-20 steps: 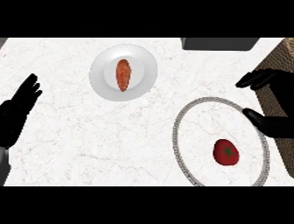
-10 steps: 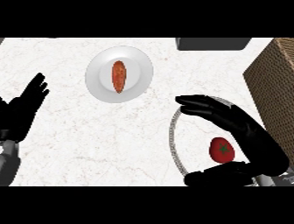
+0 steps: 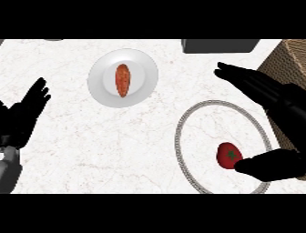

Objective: Pick the tomato from the placemat and place it in the basket

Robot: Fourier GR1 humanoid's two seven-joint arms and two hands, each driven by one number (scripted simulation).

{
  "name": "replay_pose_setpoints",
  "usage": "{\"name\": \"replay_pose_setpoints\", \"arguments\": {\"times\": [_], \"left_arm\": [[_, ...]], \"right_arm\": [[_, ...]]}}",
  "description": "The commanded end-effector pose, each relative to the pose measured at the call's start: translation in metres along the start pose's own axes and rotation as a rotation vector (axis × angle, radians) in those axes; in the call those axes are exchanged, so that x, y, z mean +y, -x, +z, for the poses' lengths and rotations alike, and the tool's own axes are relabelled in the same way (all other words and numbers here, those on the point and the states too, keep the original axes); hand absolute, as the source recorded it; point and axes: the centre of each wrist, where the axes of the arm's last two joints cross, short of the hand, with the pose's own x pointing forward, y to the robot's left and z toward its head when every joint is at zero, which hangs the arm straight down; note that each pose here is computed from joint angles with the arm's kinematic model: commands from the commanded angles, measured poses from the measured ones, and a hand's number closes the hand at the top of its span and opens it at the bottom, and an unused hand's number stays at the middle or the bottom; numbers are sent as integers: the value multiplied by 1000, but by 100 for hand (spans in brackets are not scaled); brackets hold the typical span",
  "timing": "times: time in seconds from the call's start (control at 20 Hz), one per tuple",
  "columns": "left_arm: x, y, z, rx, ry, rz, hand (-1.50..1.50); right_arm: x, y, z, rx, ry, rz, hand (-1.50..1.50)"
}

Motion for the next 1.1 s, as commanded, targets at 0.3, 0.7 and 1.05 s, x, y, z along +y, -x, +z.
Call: {"name": "replay_pose_setpoints", "arguments": {"times": [0.3, 0.7, 1.05], "left_arm": [[0, 5, -1, -19, -1, 3, 0], [0, 2, -5, 5, 0, -9, 0], [-5, 13, 13, -20, -6, 8, 0]], "right_arm": [[-81, -11, 1, 234, -280, 151, -150], [-123, 17, 26, 203, -375, -13, -150], [-111, 43, 79, 162, -238, -116, -150]]}}
